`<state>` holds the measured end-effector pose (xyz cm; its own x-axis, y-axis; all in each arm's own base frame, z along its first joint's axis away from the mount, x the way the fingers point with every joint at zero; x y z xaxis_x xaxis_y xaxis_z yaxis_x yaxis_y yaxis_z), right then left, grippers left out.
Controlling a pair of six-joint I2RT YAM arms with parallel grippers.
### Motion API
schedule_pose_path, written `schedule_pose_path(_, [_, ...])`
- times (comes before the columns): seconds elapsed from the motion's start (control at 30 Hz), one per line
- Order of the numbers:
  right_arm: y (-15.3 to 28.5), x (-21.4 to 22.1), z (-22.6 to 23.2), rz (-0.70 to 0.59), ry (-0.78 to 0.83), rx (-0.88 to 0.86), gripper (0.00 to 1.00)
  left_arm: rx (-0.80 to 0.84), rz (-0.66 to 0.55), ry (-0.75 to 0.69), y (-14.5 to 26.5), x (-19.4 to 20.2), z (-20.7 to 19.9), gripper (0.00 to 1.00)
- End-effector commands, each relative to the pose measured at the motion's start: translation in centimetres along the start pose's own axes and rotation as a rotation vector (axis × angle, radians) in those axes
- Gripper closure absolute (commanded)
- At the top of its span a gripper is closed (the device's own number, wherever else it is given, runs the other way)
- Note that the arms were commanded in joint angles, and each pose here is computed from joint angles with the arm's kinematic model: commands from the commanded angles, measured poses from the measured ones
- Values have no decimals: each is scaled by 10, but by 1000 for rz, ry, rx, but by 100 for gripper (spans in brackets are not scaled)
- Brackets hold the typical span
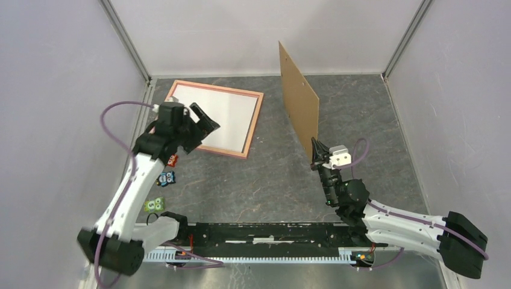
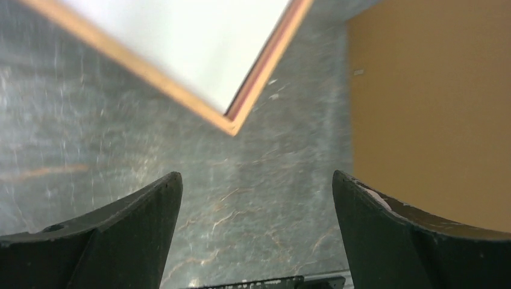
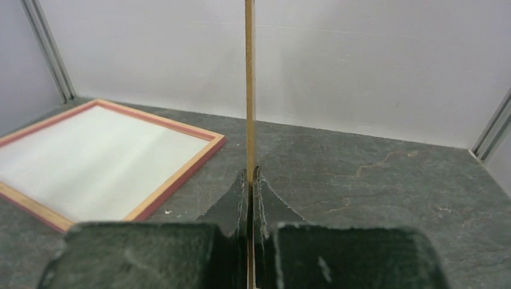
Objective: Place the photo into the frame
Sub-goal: Pick up the photo frame item at the center of the board, then move the photo frame to the center of the board.
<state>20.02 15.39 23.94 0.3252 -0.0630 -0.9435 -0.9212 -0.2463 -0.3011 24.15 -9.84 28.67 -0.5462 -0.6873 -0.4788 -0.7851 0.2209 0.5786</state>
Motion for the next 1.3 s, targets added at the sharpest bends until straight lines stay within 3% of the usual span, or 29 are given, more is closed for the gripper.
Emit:
schedule_pose_path(0.0, [-1, -13, -7, -41, -211, 30, 100, -206, 193, 215, -61, 31, 23, 0])
schedule_pose_path(0.1, [1, -14, -12, -45, -246, 49, 100, -200, 199, 171, -91, 38, 18, 8])
schedule_pose_path(0.23, [2, -13, -18, -45, -270, 69, 100, -145, 182, -96, -130, 46, -4, 34])
schedule_pose_path(0.33, [5, -15, -25, -46, -299, 90, 100, -61, 253, -261, -164, 57, -11, 30])
schedule_pose_path(0.53, [18, -16, -43, -71, -353, 158, 100, -57, 275, -420, -214, 65, -16, 21])
schedule_pose_path(0.93, [33, -18, -68, -97, -376, 255, 100, -23, 415, -457, -257, 113, -24, 19])
schedule_pose_path(1.27, [44, -31, -84, -131, -442, 295, 100, 17, 522, -479, -258, 149, -28, 19])
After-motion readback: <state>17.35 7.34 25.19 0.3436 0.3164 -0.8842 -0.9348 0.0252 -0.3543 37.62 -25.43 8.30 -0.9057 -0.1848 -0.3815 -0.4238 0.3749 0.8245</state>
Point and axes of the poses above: each gripper's point midway between its finger pads, its own y axis back along the fingers, its own z axis along the line the jaws close on, x = y × z, the point moved 5 cm from there along y, back along the fingers, and after that the axes turned 5 degrees about y, right-handed, at the moved point
